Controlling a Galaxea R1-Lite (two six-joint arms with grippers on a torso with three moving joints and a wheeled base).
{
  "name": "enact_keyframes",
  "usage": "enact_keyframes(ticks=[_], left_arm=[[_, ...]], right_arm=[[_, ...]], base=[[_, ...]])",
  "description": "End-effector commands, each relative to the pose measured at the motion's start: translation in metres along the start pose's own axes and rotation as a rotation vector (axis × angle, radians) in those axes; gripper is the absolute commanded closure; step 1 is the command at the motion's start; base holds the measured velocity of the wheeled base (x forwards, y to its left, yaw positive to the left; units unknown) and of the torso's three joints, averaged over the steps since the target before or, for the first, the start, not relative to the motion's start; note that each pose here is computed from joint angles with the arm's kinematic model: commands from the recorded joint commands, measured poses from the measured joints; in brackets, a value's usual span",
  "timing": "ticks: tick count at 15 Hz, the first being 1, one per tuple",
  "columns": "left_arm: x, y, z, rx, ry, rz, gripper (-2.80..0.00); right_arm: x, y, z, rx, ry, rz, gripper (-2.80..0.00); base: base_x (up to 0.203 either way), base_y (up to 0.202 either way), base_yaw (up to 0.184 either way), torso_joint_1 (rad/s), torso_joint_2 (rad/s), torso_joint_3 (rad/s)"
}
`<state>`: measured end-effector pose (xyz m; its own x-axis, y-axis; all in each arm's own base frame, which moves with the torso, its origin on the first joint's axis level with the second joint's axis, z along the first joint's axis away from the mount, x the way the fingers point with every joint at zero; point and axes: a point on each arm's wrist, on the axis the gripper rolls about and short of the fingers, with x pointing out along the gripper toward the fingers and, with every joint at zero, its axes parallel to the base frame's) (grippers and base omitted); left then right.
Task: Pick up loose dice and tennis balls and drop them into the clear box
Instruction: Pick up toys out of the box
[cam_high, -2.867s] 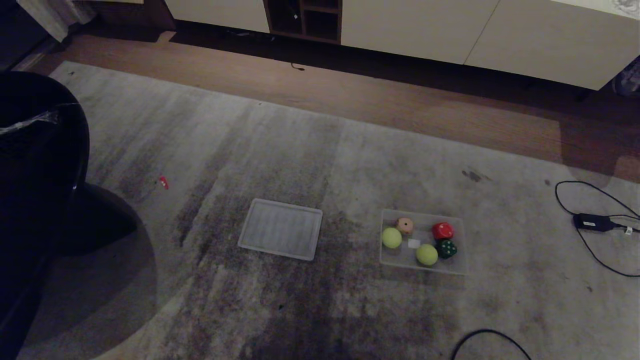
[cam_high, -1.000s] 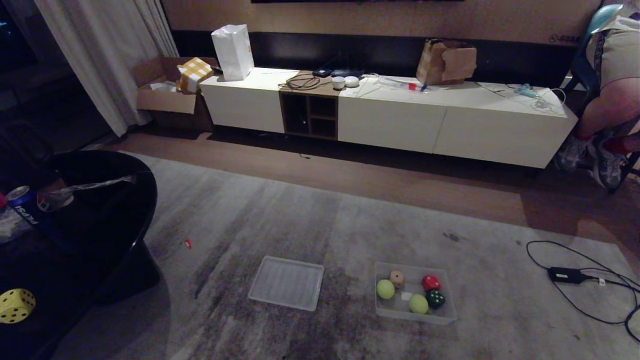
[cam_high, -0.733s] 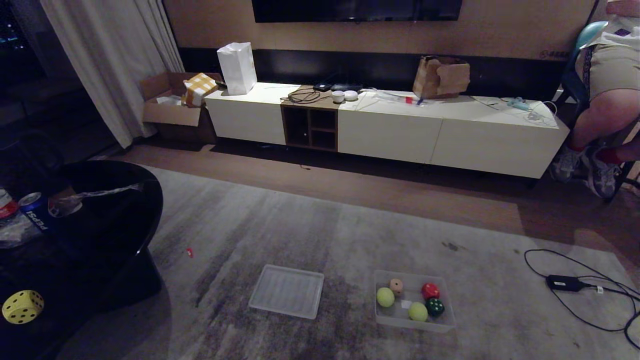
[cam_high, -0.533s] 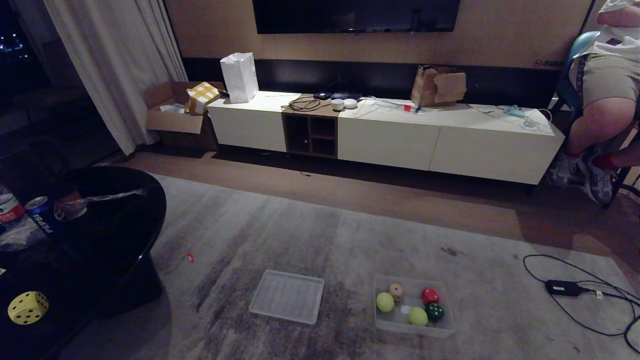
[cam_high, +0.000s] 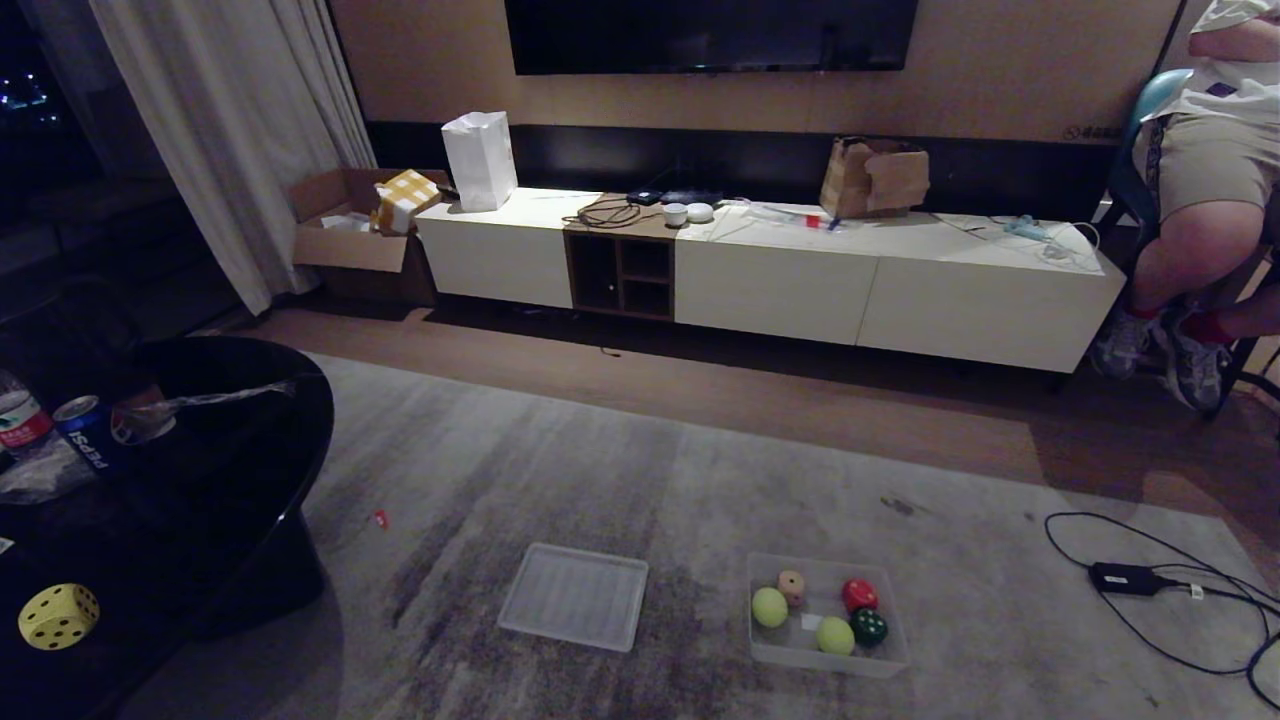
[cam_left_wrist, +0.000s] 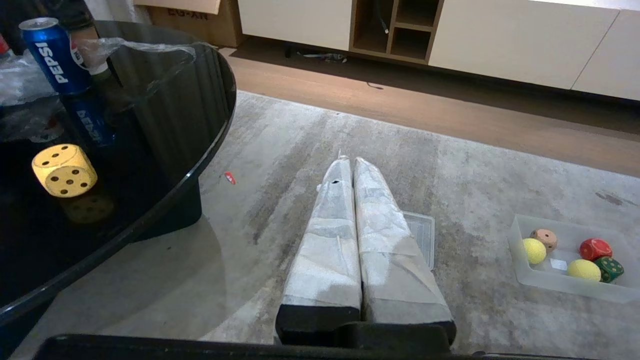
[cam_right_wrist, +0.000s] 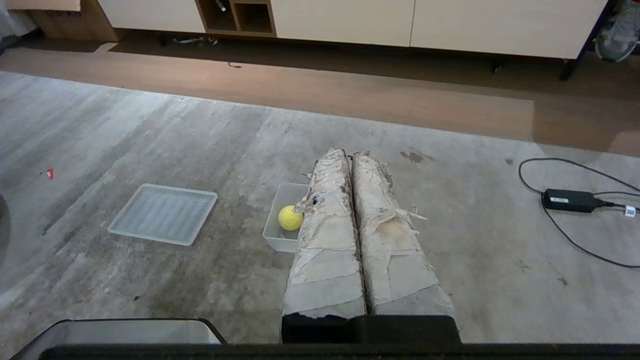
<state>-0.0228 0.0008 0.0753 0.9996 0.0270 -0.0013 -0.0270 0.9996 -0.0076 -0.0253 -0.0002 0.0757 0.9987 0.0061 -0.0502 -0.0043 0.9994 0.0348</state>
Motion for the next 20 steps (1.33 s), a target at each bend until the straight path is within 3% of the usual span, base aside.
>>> enact_keyframes(ticks=[1,20], left_arm=[[0.0002,0.0,-0.0004,0.0,0.003,0.001,0.0],[0.0002,0.0001,-0.0004,0.002,0.003,0.004,0.0]], right_arm=[[0.0001,0.0,0.0,0.0,0.002,0.0,0.0],[0.0001,0.0,0.0,0.002,0.002,0.0,0.0]], base=[[0.0,0.0,0.0,0.0,0.0,0.0],[0.001,-0.008,0.156,0.003,0.0,0.003]])
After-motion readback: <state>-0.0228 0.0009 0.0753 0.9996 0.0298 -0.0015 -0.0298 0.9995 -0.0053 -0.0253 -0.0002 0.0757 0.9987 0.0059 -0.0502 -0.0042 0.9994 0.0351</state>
